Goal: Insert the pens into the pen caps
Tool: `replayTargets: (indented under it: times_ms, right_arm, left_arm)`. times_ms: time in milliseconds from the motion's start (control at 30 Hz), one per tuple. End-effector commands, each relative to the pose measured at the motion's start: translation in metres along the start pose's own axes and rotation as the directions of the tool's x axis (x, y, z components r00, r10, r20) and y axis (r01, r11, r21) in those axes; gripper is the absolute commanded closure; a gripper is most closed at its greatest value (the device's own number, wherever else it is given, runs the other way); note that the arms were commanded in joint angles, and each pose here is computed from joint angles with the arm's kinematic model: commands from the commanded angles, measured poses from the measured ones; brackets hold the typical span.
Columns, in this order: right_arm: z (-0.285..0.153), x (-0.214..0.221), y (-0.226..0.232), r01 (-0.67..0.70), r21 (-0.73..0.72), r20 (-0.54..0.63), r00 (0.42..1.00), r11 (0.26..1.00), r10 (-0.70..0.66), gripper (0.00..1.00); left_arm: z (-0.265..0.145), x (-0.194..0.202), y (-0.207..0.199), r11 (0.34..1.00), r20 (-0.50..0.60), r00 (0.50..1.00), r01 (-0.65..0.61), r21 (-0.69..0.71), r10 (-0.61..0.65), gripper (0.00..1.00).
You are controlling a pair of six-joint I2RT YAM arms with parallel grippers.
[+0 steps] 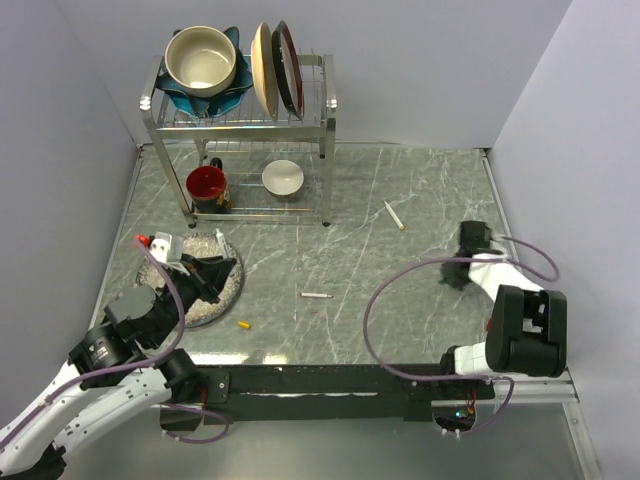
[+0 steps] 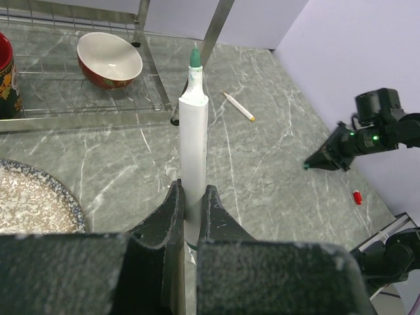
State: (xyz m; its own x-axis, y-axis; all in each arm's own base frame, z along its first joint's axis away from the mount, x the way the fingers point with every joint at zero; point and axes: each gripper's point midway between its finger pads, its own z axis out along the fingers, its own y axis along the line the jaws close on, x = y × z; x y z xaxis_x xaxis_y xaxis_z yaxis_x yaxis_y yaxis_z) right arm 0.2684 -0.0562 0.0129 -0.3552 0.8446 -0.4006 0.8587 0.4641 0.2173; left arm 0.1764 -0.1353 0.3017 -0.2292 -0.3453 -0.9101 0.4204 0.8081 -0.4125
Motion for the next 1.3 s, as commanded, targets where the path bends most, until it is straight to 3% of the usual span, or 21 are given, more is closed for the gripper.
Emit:
replayTargets:
  times_ms: [0,200,367,633,933,1267]
  right_arm:
    - [-0.023,0.063,0.053,0.207,-0.175,-0.068,0.973,0.963,-0.222,0.83]
    - [-0.04,0.105,0.085,0.382,-0.247,-0.042,0.914,0.891,-0.404,0.82]
    - [-0.052,0.144,0.1,0.549,-0.28,-0.01,0.819,0.788,-0.574,0.8]
    - [-0.06,0.166,0.107,0.688,-0.266,0.048,0.709,0.675,-0.704,0.69]
    - [-0.054,0.16,0.098,0.726,-0.151,0.043,0.682,0.67,-0.73,0.62]
    - [-0.046,0.169,0.101,0.731,-0.171,0.024,0.674,0.661,-0.739,0.66]
  left_arm:
    - [0.003,-0.001,-0.005,1.0,-0.005,1.0,-0.001,0.015,0.001,0.99]
    - [0.001,-0.001,-0.005,1.0,-0.008,1.0,0.0,0.02,0.0,0.99]
    - [-0.004,-0.004,-0.005,0.999,0.009,1.0,0.006,0.032,-0.006,0.99]
    - [-0.005,-0.004,-0.007,0.999,0.006,1.0,0.004,0.042,-0.004,0.99]
    - [-0.01,-0.007,-0.007,0.999,0.02,1.0,0.011,0.052,-0.012,0.99]
    - [-0.007,-0.003,-0.008,0.999,0.002,1.0,0.009,0.052,-0.009,0.99]
